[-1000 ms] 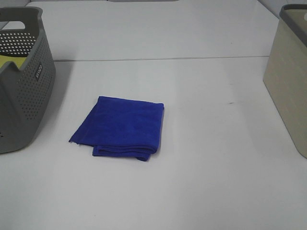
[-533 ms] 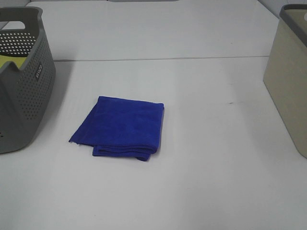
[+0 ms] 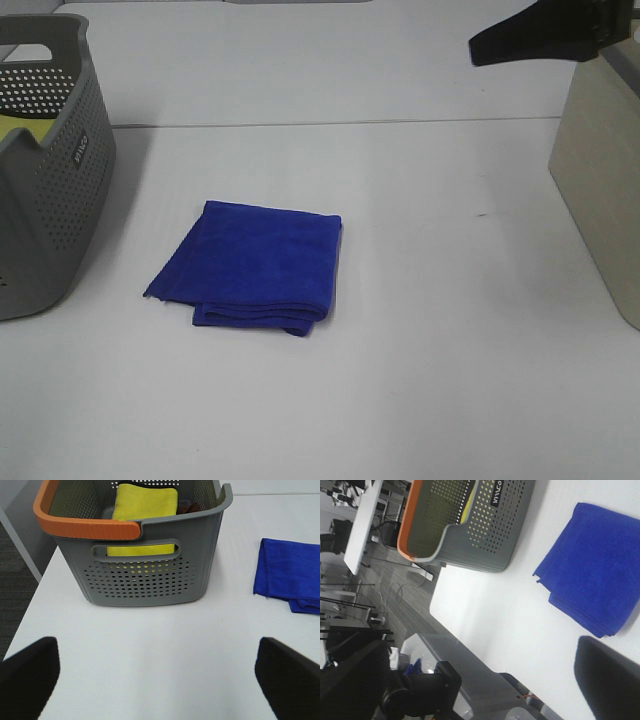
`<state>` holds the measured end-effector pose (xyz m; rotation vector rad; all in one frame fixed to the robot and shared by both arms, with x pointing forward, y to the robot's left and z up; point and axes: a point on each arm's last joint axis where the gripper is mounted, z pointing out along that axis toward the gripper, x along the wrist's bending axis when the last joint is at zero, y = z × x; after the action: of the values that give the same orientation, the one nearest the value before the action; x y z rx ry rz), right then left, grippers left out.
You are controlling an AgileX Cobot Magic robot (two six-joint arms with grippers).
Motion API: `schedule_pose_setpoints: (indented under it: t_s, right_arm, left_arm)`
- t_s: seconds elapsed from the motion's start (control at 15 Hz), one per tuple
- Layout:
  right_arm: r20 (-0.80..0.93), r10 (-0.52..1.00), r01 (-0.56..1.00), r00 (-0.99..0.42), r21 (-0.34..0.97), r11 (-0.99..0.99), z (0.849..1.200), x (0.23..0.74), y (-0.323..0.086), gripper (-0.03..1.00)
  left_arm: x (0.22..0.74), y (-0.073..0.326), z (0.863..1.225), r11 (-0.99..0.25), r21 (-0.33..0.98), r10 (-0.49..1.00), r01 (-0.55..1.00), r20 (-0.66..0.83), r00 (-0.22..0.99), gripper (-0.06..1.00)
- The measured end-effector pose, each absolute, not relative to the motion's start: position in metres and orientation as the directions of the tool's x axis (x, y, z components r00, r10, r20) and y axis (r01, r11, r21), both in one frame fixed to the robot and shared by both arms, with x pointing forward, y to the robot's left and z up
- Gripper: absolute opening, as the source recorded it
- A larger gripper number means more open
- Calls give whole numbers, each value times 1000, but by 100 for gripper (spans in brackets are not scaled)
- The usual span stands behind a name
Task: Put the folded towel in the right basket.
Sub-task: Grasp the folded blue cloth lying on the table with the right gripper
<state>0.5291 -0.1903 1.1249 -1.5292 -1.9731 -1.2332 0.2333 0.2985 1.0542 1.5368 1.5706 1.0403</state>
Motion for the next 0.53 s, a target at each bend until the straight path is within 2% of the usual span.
schedule_pose_setpoints:
  t_s: [0.13, 0.27, 0.53]
  right_arm:
    - [670, 623, 883, -404, 463, 75, 1106, 541, -160, 96]
    - [643, 658, 878, -392, 475, 59, 1080, 558, -138, 96]
    - [632, 723, 935, -278, 350, 53, 1004, 590, -124, 96]
  left_arm:
    - [233, 299, 1054, -24, 898, 997, 439, 54, -56, 99]
    - [233, 299, 1054, -24, 898, 997, 439, 54, -56, 99]
    - [233, 299, 1054, -24, 898, 997, 439, 54, -56, 99]
